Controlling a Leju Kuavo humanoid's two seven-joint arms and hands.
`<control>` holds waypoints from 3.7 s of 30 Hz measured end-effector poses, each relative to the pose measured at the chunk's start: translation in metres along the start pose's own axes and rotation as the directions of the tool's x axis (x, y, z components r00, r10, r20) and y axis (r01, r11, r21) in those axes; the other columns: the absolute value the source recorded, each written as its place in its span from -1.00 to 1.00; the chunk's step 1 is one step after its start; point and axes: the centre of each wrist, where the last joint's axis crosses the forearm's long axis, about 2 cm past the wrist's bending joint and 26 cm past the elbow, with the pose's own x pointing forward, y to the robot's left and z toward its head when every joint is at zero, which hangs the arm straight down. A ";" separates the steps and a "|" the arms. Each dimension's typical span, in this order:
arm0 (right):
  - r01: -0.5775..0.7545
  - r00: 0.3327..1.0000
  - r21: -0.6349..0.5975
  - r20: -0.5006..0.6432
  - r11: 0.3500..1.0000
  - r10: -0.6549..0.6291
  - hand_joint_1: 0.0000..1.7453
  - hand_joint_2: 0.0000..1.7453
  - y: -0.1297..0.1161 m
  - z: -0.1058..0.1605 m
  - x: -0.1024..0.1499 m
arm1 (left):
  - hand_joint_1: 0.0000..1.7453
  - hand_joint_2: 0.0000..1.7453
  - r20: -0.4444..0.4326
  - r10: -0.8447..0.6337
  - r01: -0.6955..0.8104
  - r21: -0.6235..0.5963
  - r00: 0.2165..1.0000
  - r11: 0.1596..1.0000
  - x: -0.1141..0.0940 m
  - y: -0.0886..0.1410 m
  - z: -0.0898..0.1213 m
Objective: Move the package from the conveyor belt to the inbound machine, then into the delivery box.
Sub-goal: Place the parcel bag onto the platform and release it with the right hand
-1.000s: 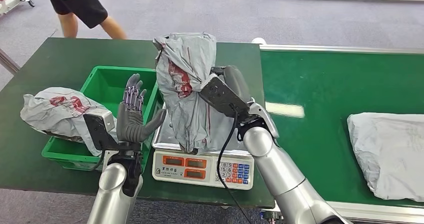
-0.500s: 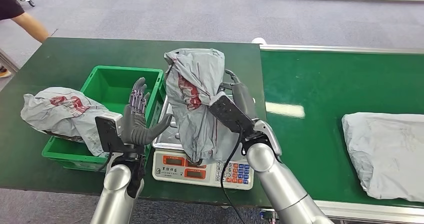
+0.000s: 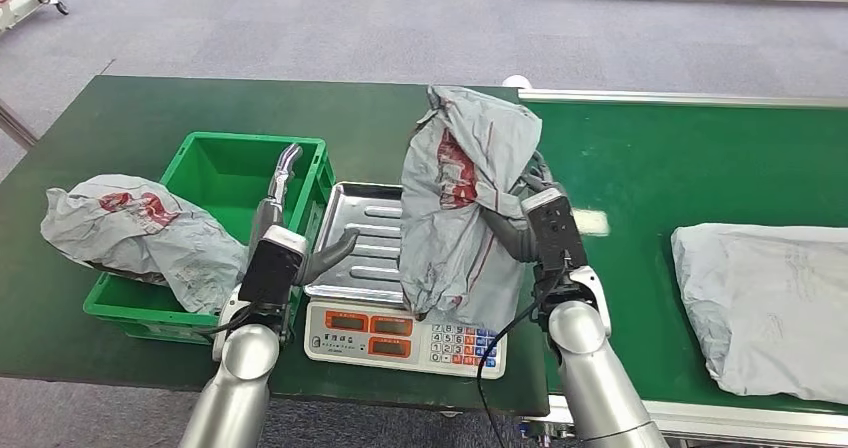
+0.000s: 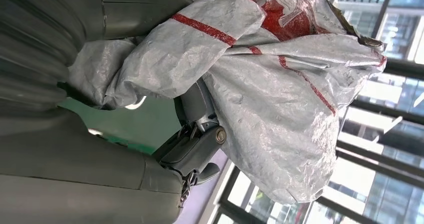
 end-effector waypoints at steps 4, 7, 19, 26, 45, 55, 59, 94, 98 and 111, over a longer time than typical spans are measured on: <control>0.005 1.000 -0.057 -0.011 0.998 -0.006 -1.00 1.00 -0.017 0.000 -0.008 | -1.00 1.00 0.038 -0.052 0.054 -0.055 0.998 0.997 0.001 -0.004 -0.003; 0.012 1.000 -0.087 -0.024 0.996 -0.014 -1.00 1.00 -0.025 0.001 -0.013 | -1.00 1.00 0.058 -0.093 0.098 -0.099 0.994 0.990 0.001 -0.007 -0.007; 0.035 0.991 -0.121 -0.122 0.992 -0.050 -1.00 1.00 -0.048 0.002 -0.039 | -1.00 1.00 0.127 -0.156 0.180 -0.211 0.980 0.961 0.002 -0.025 -0.020; 0.031 0.989 -0.103 -0.137 0.994 -0.045 -1.00 1.00 -0.050 -0.001 -0.043 | -1.00 1.00 0.132 -0.118 0.144 -0.210 0.984 0.967 0.001 -0.027 -0.020; -0.083 0.982 0.088 -0.162 0.993 0.096 -1.00 1.00 -0.033 -0.027 -0.048 | -1.00 1.00 0.039 0.440 -0.429 -0.163 0.897 0.888 -0.011 -0.026 -0.006; -0.174 0.958 0.301 -0.170 0.938 0.233 -1.00 1.00 0.001 -0.059 -0.036 | -1.00 1.00 0.010 0.474 -0.467 -0.148 0.881 0.872 -0.017 -0.026 -0.006; -0.188 0.953 0.345 -0.163 0.919 0.256 -1.00 1.00 0.006 -0.061 -0.035 | -1.00 1.00 0.003 0.474 -0.468 -0.149 0.881 0.871 -0.018 -0.027 -0.006; -0.235 0.940 0.359 -0.151 0.903 0.305 -1.00 1.00 0.015 -0.060 -0.032 | -1.00 1.00 -0.007 0.454 -0.449 -0.158 0.891 0.879 -0.020 -0.029 -0.009; -0.235 0.940 0.359 -0.151 0.903 0.305 -1.00 1.00 0.014 -0.060 -0.032 | -1.00 1.00 -0.007 0.454 -0.449 -0.158 0.891 0.879 -0.020 -0.029 -0.009; 0.255 0.965 0.255 -0.129 0.933 -0.228 -1.00 1.00 0.004 -0.021 -0.044 | -1.00 1.00 0.003 -0.026 0.026 -0.340 1.000 0.940 -0.027 -0.035 -0.023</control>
